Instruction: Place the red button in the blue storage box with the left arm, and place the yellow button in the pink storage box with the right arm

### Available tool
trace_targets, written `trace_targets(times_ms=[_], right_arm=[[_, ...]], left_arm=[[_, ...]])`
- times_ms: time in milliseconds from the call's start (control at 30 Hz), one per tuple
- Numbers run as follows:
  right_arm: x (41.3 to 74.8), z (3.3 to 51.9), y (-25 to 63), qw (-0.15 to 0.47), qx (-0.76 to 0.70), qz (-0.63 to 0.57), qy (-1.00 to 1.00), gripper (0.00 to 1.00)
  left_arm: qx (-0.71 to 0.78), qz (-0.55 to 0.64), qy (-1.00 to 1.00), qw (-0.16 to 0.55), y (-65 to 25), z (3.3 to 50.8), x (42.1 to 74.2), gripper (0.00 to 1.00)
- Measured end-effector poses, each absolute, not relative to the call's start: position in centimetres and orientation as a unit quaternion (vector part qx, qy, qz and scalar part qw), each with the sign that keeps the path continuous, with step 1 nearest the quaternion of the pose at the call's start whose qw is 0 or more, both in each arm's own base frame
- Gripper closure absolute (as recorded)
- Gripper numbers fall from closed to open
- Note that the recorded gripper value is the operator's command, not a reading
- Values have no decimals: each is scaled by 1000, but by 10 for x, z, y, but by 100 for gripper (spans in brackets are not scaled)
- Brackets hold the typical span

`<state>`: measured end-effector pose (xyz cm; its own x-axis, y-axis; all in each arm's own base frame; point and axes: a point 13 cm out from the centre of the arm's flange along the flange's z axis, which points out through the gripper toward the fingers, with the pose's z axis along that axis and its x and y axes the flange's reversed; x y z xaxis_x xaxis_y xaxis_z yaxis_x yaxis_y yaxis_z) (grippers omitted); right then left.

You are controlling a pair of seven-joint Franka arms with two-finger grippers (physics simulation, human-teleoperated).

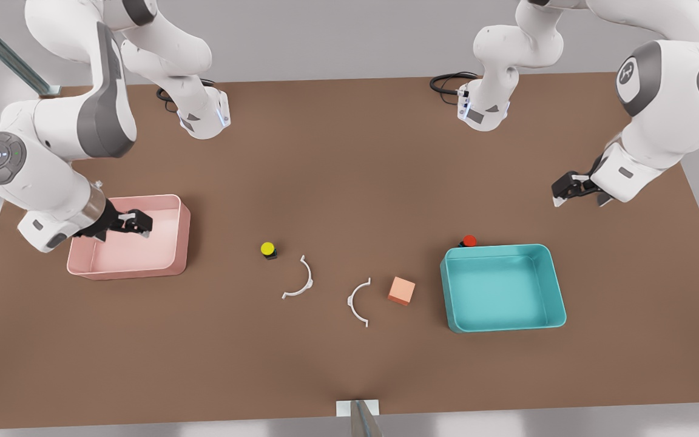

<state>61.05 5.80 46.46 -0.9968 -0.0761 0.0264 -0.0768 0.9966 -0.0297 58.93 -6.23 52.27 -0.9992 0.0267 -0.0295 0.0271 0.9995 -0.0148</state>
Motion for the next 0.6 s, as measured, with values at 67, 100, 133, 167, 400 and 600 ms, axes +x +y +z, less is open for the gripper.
trace_targets(times_ms=[67,100,133,167,400,600], right_arm=[[612,462,64,12,45,14,-999,0],[612,462,73,11,56,12,-998,0],[611,456,89,16,74,9,-997,0],[609,448,116,21,100,6,-995,0],[575,350,223,79,226,8,-971,0],[534,236,226,108,257,-23,-960,0]], left_arm=[[25,-6,1000,14,-59,519,592,0],[31,-5,999,9,-61,511,595,0],[42,-4,999,-1,-70,496,599,0],[58,-3,998,-16,-89,472,599,0],[109,-14,993,-43,-162,321,548,0],[99,-19,995,0,-171,235,540,0]])
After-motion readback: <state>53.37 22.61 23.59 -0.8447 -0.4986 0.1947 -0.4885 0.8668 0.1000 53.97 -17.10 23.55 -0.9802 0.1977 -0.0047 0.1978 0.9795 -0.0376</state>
